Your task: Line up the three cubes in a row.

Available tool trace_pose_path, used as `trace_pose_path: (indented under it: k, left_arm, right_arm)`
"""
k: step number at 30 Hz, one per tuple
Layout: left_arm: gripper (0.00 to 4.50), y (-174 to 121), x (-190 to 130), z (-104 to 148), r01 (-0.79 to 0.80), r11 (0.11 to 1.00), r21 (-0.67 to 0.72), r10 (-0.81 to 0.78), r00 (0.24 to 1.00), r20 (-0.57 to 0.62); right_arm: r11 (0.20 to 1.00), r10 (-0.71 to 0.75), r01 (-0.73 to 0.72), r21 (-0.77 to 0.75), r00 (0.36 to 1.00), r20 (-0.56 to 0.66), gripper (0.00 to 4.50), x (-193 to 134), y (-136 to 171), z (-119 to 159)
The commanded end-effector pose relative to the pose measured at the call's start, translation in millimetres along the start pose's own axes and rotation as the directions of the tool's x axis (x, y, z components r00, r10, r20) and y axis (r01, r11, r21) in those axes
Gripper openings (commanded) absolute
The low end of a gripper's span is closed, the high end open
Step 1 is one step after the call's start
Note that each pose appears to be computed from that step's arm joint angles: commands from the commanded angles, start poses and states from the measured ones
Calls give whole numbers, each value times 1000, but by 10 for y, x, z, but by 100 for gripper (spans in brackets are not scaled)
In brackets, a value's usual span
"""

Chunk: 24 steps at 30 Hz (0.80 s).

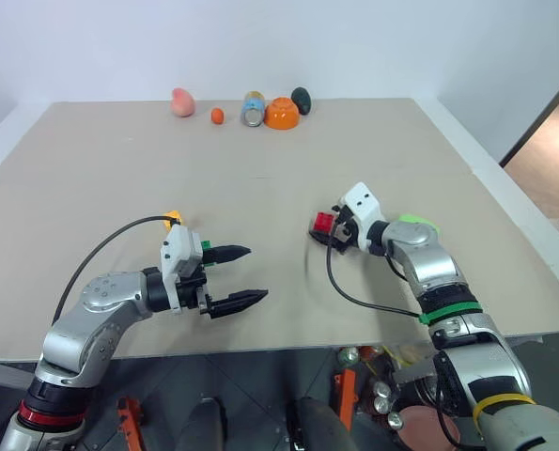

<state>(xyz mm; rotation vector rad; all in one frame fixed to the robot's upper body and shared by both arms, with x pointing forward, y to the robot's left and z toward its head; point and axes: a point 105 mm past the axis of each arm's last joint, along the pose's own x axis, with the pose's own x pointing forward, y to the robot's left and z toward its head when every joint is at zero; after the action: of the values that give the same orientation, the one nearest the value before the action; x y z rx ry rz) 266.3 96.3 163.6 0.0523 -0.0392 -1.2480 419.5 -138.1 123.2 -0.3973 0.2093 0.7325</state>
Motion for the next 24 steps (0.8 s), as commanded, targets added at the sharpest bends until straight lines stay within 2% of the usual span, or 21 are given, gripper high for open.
trace_pose_path:
  k: [1, 5, 14, 15, 16, 23, 24]
  left_arm:
    - [450, -31, -8, 110, 4, 999, 50, -5, 1000, 27]
    - [450, 0, -46, 104, -9, 998, 57, 7, 1000, 24]
    - [450, 59, -109, 80, -18, 998, 66, 16, 1000, 21]
    - [450, 65, -112, 80, -19, 998, 68, 17, 1000, 21]
    - [450, 73, -118, 78, -20, 997, 69, 19, 1000, 21]
    - [450, 132, -216, 96, -32, 997, 77, 31, 999, 12]
    - [450, 136, -241, 104, -25, 997, 76, 25, 1000, 2]
  right_arm:
    - [999, 36, -36, -20, 999, 28, 448, 1, 8, 108]
    - [995, 94, -93, -16, 995, 20, 448, -26, 79, 71]
    - [994, 110, -110, -12, 994, 1, 448, -19, 90, 16]
    - [994, 112, -112, -13, 994, 0, 391, -19, 91, 13]
    - [993, 115, -115, -14, 993, -1, 370, -18, 93, 10]
    - [991, 134, -134, -16, 991, 2, 127, -38, 95, 8]
    - [991, 136, -136, -17, 991, 2, 127, -43, 94, 12]
